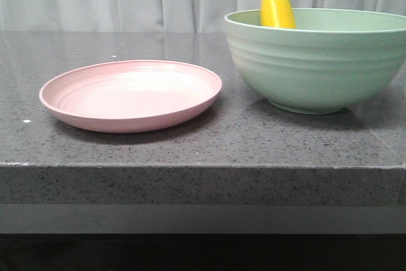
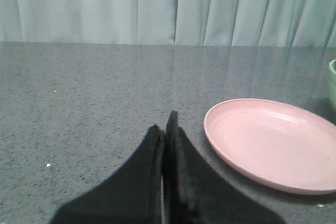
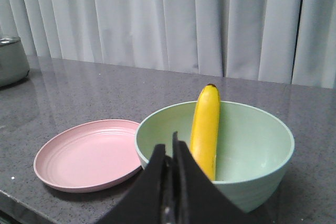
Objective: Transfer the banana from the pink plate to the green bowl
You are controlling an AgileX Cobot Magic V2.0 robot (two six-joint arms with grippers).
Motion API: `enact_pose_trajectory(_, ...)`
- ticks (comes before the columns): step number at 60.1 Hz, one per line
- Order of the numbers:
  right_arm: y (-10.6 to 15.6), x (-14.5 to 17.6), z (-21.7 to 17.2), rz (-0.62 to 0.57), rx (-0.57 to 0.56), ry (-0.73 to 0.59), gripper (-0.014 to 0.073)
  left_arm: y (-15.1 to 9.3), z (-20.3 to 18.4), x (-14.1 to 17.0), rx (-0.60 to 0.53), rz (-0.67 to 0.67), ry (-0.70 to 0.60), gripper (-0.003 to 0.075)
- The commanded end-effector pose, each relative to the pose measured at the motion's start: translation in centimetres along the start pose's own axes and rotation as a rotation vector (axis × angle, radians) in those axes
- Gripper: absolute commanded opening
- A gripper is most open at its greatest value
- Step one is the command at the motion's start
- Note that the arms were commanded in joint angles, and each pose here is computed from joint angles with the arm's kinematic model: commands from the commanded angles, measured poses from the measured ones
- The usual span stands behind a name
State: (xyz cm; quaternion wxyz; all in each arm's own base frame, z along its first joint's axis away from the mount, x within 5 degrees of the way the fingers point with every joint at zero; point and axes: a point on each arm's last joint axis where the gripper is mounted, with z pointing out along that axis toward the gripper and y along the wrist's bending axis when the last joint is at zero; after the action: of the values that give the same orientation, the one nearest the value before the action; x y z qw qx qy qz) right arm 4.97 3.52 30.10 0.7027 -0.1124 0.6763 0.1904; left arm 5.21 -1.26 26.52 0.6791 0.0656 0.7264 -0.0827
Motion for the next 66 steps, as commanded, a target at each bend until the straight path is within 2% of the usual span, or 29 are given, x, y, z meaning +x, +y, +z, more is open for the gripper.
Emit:
enact_pose_trajectory(1,-0.1,-1.0,0.0,0.011,0.015,-0.043,-0.0061,0.3,-0.4,-0.5,-0.046,0.034,-0.109,-0.0020)
enact_pose_trajectory(11,-0.1,-1.0,0.0,0.011,0.015,-0.043,-0.0061,0.9,-0.4,3.4,-0.160,0.025,-0.087,-0.0020)
enact_pose_trajectory(21,-0.1,-1.0,0.0,0.011,0.016,-0.042,-0.0061,1.4,0.4,6.3,-0.208,0.019,-0.074,-0.0020)
enact_pose_trajectory(66,-0.1,-1.0,0.0,0.011,0.016,-0.042,-0.0061,1.4,0.5,6.4,-0.205,0.004,-0.057,-0.0020)
